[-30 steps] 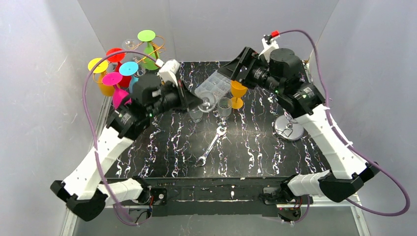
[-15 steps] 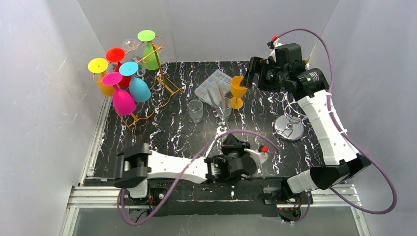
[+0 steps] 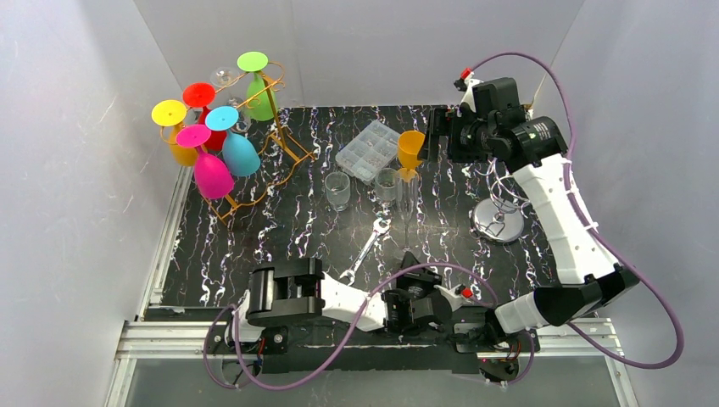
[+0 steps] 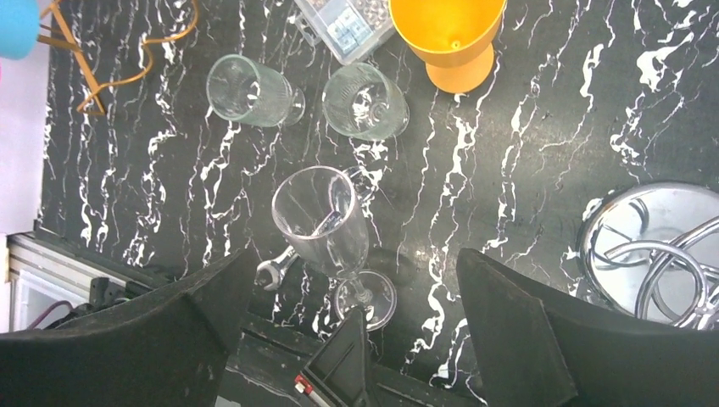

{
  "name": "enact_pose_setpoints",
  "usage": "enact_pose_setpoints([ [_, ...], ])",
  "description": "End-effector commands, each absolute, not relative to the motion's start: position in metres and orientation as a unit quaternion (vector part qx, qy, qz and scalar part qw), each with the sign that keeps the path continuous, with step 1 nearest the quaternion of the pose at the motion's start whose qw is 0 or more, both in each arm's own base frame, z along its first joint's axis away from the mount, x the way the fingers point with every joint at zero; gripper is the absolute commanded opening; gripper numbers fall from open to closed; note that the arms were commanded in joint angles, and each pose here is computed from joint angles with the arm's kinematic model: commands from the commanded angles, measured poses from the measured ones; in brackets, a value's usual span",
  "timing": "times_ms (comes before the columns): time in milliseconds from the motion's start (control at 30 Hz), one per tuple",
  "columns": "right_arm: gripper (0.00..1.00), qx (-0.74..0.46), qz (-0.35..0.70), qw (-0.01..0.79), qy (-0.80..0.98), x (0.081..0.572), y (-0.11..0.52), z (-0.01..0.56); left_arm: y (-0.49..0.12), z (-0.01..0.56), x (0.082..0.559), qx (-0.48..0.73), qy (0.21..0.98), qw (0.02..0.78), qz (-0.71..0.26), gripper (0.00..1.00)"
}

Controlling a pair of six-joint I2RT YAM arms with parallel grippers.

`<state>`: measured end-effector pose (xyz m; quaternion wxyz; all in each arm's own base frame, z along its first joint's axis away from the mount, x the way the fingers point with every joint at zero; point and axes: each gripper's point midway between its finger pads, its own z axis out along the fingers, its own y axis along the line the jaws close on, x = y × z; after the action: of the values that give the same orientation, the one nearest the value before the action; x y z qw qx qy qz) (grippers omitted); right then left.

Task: Take the wine glass off the wine glass rack
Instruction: Place the wine glass at the center of the board.

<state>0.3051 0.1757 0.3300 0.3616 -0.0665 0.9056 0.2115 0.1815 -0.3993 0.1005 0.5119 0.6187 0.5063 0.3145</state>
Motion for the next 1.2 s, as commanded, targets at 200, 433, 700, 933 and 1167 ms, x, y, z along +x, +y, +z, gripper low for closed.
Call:
enact_pose_setpoints([
  [200, 0.89, -0.087, 0.177, 0.321, 0.926, 0.317, 0.176, 0.306, -0.422, 0.090, 0.181, 0.608, 0.480, 0.544, 0.323, 0.00],
  [433, 0.79, -0.097, 0.153, 0.289, 0.940, 0.316, 0.177, 0.281, -0.421, 0.081, 0.190, 0.605, 0.477, 0.541, 0.338, 0.00],
  [700, 0.70, -0.099, 0.119, 0.267, 0.951, 0.315, 0.175, 0.263, -0.416, 0.074, 0.194, 0.602, 0.481, 0.538, 0.343, 0.00],
  [933, 0.63, -0.107, 0.111, 0.251, 0.956, 0.316, 0.183, 0.248, -0.414, 0.070, 0.195, 0.601, 0.483, 0.536, 0.344, 0.00],
  [1167, 0.55, -0.111, 0.107, 0.234, 0.960, 0.312, 0.183, 0.236, -0.410, 0.067, 0.198, 0.599, 0.487, 0.533, 0.348, 0.00],
])
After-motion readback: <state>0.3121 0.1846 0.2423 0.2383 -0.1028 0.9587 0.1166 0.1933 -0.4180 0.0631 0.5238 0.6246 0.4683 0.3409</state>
